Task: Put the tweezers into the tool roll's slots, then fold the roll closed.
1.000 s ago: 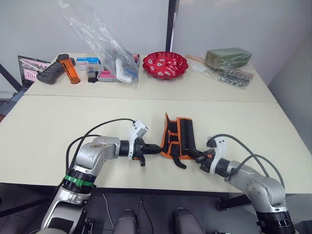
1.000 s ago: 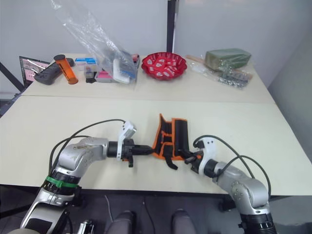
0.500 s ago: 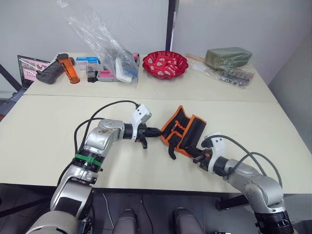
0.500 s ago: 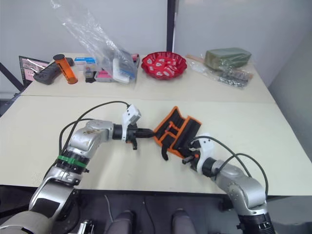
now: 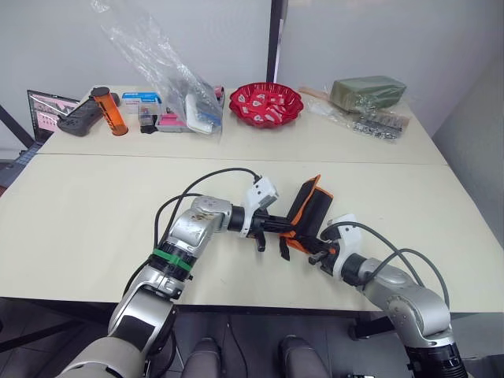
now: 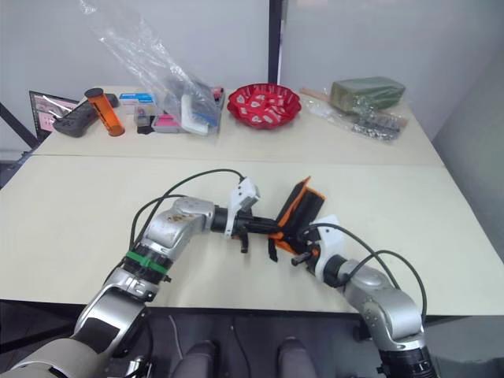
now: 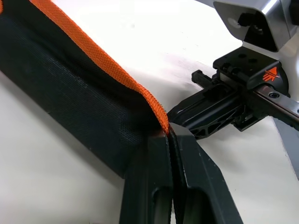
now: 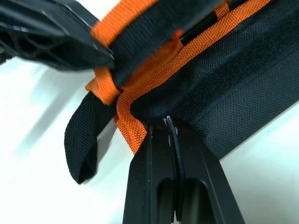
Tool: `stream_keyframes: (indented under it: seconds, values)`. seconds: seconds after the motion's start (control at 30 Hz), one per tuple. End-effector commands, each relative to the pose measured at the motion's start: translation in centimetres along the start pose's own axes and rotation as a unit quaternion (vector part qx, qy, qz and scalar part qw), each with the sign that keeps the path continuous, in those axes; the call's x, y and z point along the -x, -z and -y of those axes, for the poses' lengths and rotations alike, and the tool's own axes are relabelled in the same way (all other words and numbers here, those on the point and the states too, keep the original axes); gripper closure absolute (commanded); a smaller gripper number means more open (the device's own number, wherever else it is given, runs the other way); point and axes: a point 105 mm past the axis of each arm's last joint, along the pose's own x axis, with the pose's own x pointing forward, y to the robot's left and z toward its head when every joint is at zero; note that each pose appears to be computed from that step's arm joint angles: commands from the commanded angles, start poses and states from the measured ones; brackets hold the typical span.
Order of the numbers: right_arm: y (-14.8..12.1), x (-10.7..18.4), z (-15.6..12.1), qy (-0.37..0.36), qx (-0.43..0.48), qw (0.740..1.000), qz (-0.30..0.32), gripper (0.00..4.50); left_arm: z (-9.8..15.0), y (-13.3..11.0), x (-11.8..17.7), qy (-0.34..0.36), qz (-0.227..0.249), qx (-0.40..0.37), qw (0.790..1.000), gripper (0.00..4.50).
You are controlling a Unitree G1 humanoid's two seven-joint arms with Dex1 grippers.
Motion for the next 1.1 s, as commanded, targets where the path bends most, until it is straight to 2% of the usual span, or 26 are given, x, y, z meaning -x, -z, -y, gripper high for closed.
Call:
stream_keyframes:
  seconds: [0.03,0.2,0.4,0.63,0.83,1.0,1.03,1.1]
  values:
    - [1.2,0.2,-0.2,0.005,-0.006,1.000,-0.024,4.50,1.3,-1.2,-1.3,0.032,-0.002,-0.035,0.999,4.48]
    - [1.0,0.7,-0.7,-0.003,-0.008,1.000,-0.021,4.50,0.9,0.7,-2.3,0.027,-0.062,-0.022,0.997,4.48]
    - [0.8,1.4,-0.4,0.001,-0.003,1.000,-0.023,4.50,0.7,1.0,-3.5,0.026,-0.076,-0.022,0.997,4.48]
    - [-0.5,2.9,-1.8,-0.028,0.002,1.000,-0.008,4.50,1.4,4.3,-4.8,0.047,-0.115,0.027,0.992,4.48]
    - [-3.5,5.8,-2.3,-0.045,0.007,0.998,0.045,4.50,0.8,4.9,-4.9,0.034,-0.123,0.021,0.992,4.48]
    - [-8.0,6.1,0.3,0.008,0.043,0.992,0.119,4.50,0.5,4.9,-4.8,0.030,-0.127,0.012,0.991,4.48]
    - [-8.5,5.8,0.9,0.018,0.046,0.991,0.124,4.50,0.5,5.0,-4.7,0.031,-0.127,0.012,0.991,4.48]
    - [-8.2,4.3,2.1,0.037,0.072,0.992,0.093,4.50,0.5,5.2,-4.6,0.032,-0.131,0.009,0.991,4.48]
